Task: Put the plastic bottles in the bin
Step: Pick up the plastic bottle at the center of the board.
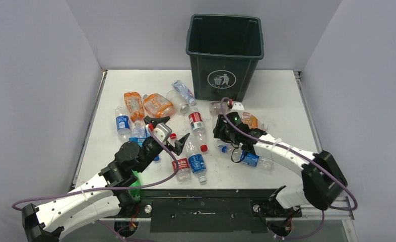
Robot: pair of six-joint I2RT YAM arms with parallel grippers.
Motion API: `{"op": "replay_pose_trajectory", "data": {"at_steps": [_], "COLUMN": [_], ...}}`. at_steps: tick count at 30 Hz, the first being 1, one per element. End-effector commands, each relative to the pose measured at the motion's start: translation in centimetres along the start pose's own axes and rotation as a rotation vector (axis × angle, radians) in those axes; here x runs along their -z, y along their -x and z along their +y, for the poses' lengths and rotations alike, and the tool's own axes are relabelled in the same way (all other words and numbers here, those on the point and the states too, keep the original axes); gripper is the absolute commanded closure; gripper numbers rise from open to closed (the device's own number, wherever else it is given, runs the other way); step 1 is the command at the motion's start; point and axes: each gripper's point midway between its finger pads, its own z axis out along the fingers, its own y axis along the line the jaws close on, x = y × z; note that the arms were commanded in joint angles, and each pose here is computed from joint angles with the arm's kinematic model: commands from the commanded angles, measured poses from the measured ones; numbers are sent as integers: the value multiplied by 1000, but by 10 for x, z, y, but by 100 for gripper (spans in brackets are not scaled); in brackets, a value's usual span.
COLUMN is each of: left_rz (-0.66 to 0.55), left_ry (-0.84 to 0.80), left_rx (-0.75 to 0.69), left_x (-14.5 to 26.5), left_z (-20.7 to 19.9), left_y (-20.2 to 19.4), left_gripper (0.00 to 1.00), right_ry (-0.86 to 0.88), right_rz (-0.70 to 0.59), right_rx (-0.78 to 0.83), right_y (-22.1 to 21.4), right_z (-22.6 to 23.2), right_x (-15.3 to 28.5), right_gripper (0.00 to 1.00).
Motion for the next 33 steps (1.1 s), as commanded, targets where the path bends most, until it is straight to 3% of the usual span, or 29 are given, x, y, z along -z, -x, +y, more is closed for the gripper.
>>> {"op": "replay_pose_trajectory", "data": {"at_steps": [1,5,7,10,13,21,33], "left_rz": [-90,-128,-179,-211,-155,5,3], "left_ry": [21,9,-13,-104,-194,-234,-295], "left_rx": [3,-33,-37,-166,-363,-991,-1180], "left_x": [3,9,13,19,15,8,-19], "left_z": [7,7,5,-8,-21,-41,-58], "left_y": [33,39,46,43,28,-8,0], "left_gripper": [4,4,4,4,4,4,2], "right_ry": [123,185,259,410,569,690,789], "right_rz": [-123,-71,-25,83,166,299,399], "right_rx": [30,139,192,256,295,330,394], "right_y": [63,64,59,40,23,0,-18], "right_z": [28,32,40,57,74,81,106], "right_x": [65,105,125,153,180,211,235], "right_gripper": [78,94,95,95,95,95,95]}}
